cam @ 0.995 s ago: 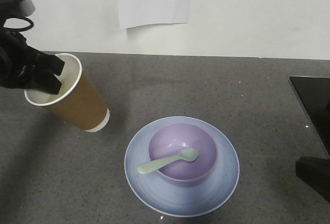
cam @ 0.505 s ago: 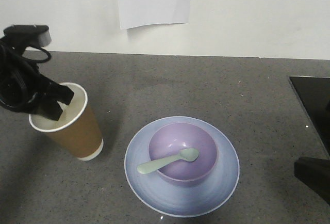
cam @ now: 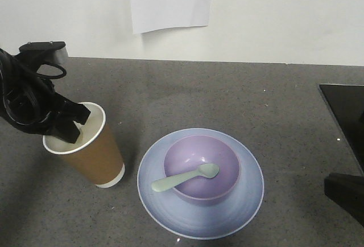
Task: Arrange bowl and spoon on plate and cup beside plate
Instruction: 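Grip the cup rim with the left gripper and slide it toward the plate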
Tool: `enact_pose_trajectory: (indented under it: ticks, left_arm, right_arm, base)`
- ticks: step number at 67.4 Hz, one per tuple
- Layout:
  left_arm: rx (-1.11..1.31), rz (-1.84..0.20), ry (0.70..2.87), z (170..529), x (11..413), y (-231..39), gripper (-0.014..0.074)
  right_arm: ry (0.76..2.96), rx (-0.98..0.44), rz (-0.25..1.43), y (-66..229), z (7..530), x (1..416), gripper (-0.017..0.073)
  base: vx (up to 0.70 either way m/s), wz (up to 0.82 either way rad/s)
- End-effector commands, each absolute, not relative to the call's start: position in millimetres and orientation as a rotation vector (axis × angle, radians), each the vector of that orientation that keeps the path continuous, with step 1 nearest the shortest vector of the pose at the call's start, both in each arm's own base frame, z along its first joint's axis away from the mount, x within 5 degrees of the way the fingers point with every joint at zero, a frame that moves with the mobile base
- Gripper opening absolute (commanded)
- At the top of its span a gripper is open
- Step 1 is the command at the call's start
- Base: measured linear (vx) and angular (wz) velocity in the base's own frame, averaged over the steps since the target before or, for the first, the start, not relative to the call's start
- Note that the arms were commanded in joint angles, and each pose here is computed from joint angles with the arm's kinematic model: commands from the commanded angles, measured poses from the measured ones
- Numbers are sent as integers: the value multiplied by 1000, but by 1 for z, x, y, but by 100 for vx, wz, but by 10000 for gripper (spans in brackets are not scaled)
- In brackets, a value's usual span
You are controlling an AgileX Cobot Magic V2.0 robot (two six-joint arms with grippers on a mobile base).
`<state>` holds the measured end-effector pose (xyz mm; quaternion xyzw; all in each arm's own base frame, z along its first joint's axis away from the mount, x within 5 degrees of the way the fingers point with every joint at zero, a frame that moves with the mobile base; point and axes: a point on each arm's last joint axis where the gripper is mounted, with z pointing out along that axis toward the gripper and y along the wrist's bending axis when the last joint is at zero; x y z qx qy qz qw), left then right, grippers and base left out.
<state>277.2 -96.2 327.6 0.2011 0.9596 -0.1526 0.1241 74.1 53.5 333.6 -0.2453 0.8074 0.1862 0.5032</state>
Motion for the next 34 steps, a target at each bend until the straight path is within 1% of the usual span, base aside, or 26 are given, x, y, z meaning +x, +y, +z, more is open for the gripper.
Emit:
enact_pose_trajectory:
  ticks: [1,34]
  left_arm:
    - [588,-488,2765,337,276,-100,-8]
    - [586,-496,2821,320,288,-103,-8]
  right_arm:
    - [1873,-551,460,54,346,77,-4]
    - [1873,-551,460,54,346,77,-4]
  base:
    - [0,0]
    - [0,0]
